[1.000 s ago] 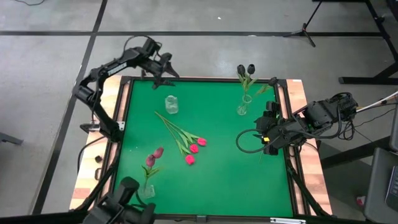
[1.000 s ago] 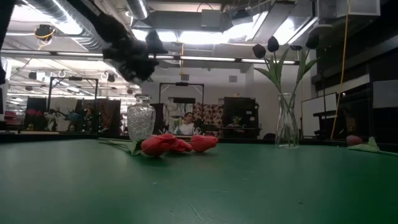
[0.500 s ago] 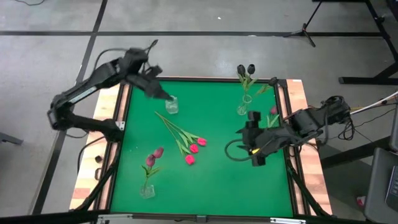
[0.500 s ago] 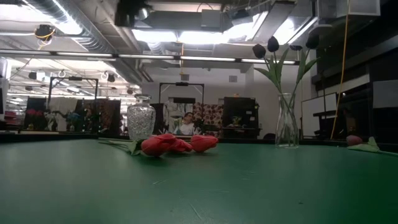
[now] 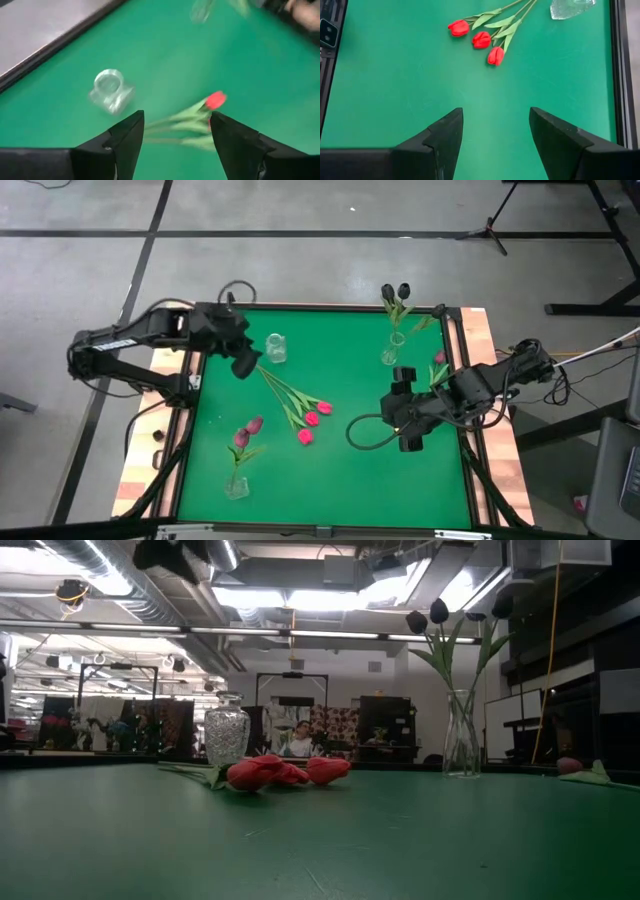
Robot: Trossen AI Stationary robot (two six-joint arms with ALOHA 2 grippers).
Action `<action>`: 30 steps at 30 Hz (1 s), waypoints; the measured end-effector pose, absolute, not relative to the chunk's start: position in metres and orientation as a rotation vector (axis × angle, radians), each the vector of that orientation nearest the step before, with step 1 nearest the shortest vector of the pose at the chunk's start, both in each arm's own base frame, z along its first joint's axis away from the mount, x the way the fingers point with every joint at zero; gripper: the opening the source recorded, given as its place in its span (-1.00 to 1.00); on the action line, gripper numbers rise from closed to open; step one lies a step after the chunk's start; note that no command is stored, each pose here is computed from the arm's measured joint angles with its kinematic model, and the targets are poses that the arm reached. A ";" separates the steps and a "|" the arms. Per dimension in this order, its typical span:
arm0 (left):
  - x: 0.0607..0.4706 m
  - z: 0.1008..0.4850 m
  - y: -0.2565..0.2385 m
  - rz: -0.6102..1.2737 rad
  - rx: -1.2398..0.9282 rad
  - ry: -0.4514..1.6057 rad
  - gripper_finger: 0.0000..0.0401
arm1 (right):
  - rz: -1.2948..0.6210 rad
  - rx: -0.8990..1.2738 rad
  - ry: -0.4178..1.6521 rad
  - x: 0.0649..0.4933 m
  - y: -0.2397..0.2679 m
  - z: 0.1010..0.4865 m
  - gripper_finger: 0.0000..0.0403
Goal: Sort flowers into vase by color
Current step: Put the bottom pink flower into the top left transparent vase
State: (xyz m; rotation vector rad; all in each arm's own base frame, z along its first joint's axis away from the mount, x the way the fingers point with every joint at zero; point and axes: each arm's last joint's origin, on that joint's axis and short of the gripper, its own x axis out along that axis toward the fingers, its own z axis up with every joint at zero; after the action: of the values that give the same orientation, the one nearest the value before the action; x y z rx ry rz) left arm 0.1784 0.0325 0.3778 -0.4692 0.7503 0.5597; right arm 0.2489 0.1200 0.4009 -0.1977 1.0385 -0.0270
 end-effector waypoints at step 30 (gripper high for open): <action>0.222 0.188 0.037 0.409 -0.287 1.042 0.12 | -0.027 -0.203 1.036 0.249 0.120 0.401 0.13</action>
State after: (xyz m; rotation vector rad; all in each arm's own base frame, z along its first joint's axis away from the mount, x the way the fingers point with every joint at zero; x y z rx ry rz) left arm 0.2216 0.0367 0.1883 -0.2866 1.0416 0.4090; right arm 0.2490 0.1200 0.4011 -0.2027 1.0358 -0.0268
